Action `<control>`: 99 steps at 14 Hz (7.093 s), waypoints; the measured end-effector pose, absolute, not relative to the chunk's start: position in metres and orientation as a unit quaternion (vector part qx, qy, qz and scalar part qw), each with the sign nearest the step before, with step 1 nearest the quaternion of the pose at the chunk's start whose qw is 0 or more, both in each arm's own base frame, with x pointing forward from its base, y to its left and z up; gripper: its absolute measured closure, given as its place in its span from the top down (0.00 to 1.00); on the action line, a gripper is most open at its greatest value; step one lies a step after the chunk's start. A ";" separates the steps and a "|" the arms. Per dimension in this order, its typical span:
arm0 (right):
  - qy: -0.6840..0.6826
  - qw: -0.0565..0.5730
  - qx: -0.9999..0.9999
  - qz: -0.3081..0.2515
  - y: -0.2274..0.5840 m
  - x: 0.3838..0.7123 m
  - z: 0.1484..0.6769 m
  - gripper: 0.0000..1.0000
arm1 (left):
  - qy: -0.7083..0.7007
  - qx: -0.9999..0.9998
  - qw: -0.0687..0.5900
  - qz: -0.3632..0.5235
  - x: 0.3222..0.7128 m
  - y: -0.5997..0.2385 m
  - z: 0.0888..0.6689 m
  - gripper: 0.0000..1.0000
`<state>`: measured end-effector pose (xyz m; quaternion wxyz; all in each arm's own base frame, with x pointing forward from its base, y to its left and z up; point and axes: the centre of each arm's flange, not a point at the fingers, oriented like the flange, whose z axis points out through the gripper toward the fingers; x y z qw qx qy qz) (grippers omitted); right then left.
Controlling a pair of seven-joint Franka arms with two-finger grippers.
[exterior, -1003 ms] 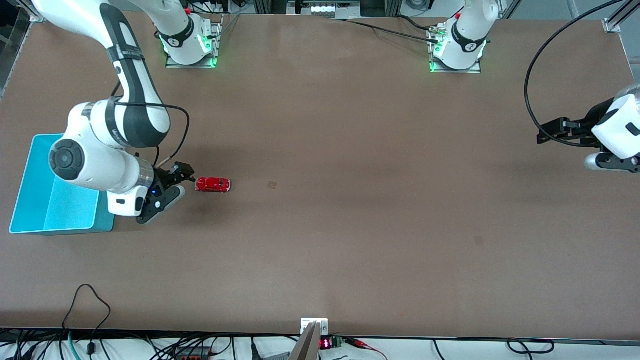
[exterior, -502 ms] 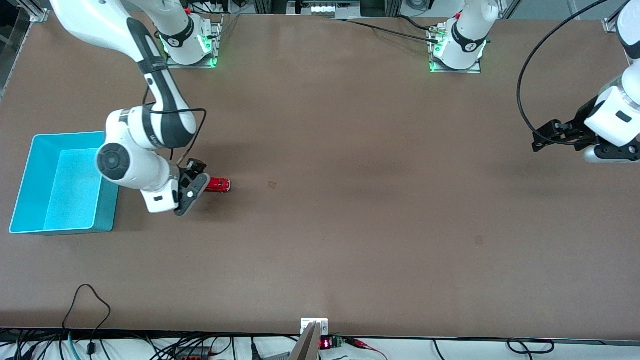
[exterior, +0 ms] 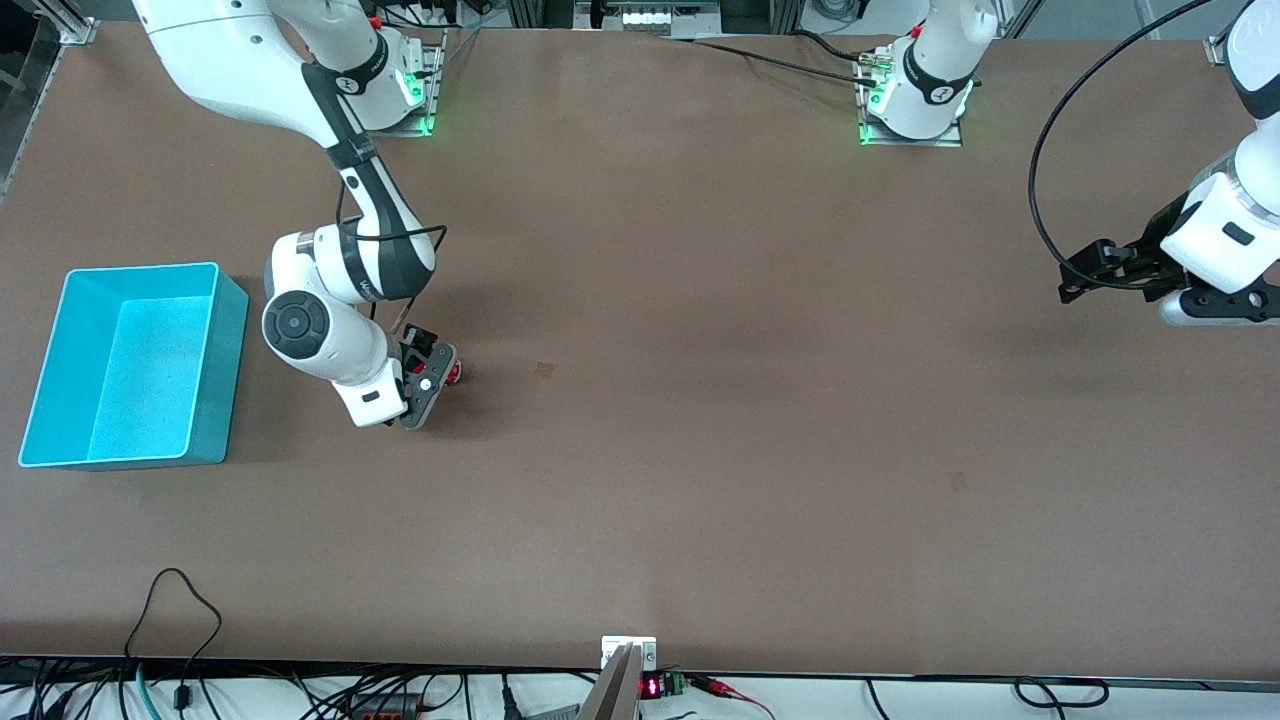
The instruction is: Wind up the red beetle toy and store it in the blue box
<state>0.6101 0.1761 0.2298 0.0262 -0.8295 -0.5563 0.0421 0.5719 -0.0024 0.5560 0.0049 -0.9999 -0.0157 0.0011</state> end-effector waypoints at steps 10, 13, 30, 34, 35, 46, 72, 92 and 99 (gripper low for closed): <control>-0.592 0.035 -0.803 0.062 0.170 0.590 0.206 1.00 | -0.030 -0.998 0.004 0.046 0.543 0.014 0.575 1.00; -0.602 0.031 -0.797 0.047 0.173 0.588 0.202 1.00 | -0.030 -0.998 0.004 0.046 0.543 0.014 0.575 1.00; -0.614 0.012 -0.789 -0.013 0.192 0.600 0.246 0.45 | -0.023 -0.999 0.005 0.049 0.542 0.006 0.581 1.00; -0.528 -0.010 -0.846 -0.075 0.140 0.624 0.332 0.45 | -0.023 -0.999 0.005 0.049 0.542 0.006 0.581 1.00; -0.489 -0.012 -0.868 -0.085 0.114 0.631 0.346 0.45 | -0.023 -0.999 0.005 0.049 0.542 0.006 0.581 1.00; -0.014 0.047 -0.998 -0.050 -0.137 0.618 0.351 0.45 | -0.022 -0.999 0.005 0.049 0.542 0.005 0.581 1.00; 0.055 0.013 -0.998 0.007 -0.261 0.577 0.205 0.48 | -0.014 -0.999 0.006 0.047 0.542 -0.004 0.583 1.00; 0.050 0.054 -0.997 0.006 -0.094 0.589 0.524 1.00 | -0.014 -0.999 0.006 0.046 0.542 -0.004 0.583 1.00; 0.051 0.056 -0.997 0.020 -0.092 0.569 0.570 1.00 | -0.014 -0.999 0.006 0.046 0.542 -0.004 0.583 1.00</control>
